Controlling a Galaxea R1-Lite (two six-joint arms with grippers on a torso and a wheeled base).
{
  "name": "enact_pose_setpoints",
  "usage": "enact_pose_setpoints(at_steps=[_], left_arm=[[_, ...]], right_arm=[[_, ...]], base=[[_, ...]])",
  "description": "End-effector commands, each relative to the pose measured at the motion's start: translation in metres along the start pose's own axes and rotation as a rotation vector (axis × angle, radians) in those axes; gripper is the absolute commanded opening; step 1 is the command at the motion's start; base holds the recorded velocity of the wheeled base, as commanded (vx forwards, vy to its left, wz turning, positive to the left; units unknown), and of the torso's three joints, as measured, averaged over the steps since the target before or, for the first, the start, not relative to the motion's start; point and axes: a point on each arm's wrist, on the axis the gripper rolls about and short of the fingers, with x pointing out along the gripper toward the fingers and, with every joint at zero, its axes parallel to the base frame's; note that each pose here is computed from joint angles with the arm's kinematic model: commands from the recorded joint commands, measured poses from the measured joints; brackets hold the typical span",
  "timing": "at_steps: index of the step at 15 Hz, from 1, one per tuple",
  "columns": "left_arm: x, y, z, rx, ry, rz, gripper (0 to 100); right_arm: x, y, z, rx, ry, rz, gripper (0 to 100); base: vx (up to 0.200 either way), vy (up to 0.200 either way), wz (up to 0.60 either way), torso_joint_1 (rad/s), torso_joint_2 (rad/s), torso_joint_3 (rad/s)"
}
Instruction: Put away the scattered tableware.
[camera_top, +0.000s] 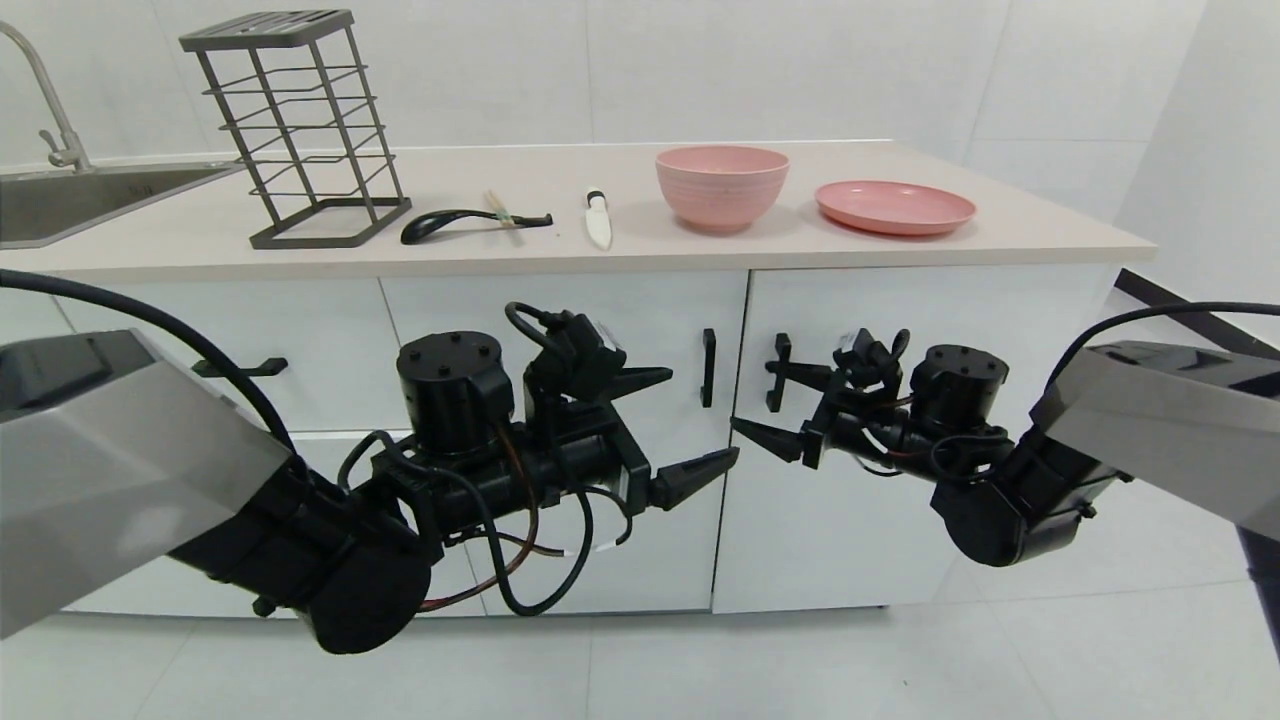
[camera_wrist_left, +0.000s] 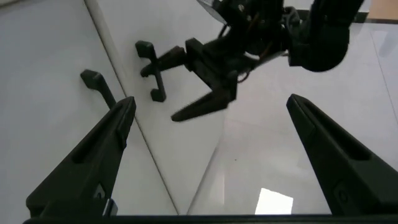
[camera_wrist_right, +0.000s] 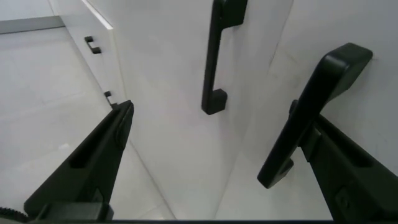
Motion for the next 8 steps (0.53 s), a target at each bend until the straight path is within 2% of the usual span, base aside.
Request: enact_pose_setpoints(at_steps=[1,4,6,7,8], left_arm=[[0.011,0.005,0.001,0.01,-0.023,-0.006,100],[0.025,0.003,0.003,0.022,-0.048,-0.026,100],[0.04,0.009,0.006,0.002,-0.078,-0.031,100],[0.053,0.009,0.01,-0.025,-0.113,-0.045,100],[0.061,0.007,0.012,-0.027,-0.13,-0.058,100]], right_arm=[[-0.016,0.011,0.007,0.012,0.004,0.031,100],[-0.045,0.028,0.015,0.029,0.025,0.011,100],[-0.07,0.039,0.019,0.044,0.041,-0.012,100],[-0.08,0.046,0.019,0.054,0.05,-0.015,100],[-0.085,0.049,0.018,0.056,0.051,-0.019,100]], base=[[0.0,0.0,0.0,0.0,0.0,0.0],[0.0,0.0,0.0,0.0,0.0,0.0],[0.0,0.0,0.0,0.0,0.0,0.0],[0.0,0.0,0.0,0.0,0.0,0.0],[0.0,0.0,0.0,0.0,0.0,0.0]])
